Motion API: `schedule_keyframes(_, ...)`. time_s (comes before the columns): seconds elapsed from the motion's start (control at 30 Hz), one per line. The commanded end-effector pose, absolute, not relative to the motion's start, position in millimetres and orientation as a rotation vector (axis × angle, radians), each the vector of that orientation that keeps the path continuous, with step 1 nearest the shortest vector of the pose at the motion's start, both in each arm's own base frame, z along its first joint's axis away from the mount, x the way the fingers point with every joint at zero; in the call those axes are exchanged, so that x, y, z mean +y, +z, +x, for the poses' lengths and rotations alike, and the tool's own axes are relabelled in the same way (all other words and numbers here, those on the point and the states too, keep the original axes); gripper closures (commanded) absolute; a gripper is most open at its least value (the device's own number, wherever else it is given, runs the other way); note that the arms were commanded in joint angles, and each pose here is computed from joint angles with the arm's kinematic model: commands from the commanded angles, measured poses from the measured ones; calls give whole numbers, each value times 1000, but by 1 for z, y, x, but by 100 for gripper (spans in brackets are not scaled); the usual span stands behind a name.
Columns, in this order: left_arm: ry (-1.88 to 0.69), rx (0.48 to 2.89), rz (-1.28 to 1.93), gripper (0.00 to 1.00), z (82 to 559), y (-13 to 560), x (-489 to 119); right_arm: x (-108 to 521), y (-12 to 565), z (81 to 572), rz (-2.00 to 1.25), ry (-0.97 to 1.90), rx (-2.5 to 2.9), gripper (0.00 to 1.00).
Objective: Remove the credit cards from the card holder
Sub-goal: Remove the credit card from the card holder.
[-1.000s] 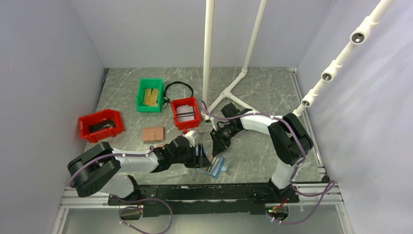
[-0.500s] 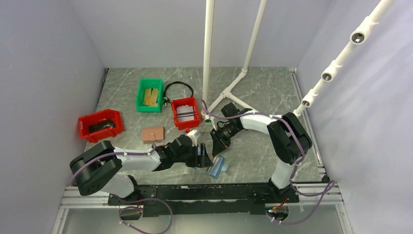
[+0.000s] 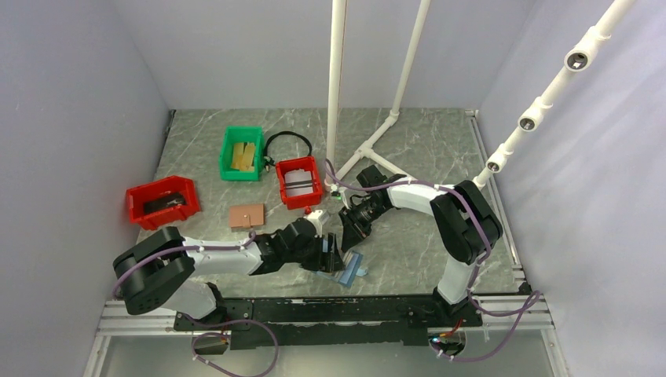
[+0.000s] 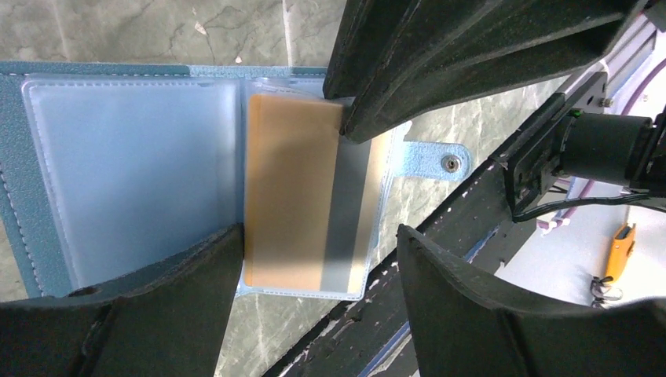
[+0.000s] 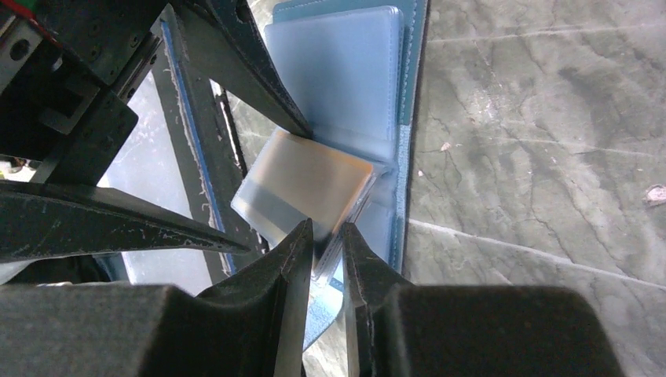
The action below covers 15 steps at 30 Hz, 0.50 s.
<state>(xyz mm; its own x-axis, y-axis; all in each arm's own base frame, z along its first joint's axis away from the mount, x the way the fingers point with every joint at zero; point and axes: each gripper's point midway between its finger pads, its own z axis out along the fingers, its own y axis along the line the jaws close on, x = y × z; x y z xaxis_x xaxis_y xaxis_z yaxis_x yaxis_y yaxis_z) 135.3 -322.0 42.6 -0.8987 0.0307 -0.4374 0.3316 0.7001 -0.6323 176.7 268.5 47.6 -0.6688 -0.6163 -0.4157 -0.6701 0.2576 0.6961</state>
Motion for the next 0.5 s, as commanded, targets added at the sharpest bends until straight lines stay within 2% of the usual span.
schedule_keyframes(0.0, -870, 2546, 295, 23, 141, 30, -308, 281, 64, 169, -1251, 1543, 2390, 78)
schedule_keyframes(0.27, -794, 2584, 276, 25, 142, 25, -302, 282, 66, 168, -1252, 1562, 2382, 78)
schedule_keyframes(0.47, -736, 2593, 248, 41, 146, 22, -296, 282, 67, 167, -1254, 1562, 2380, 78)
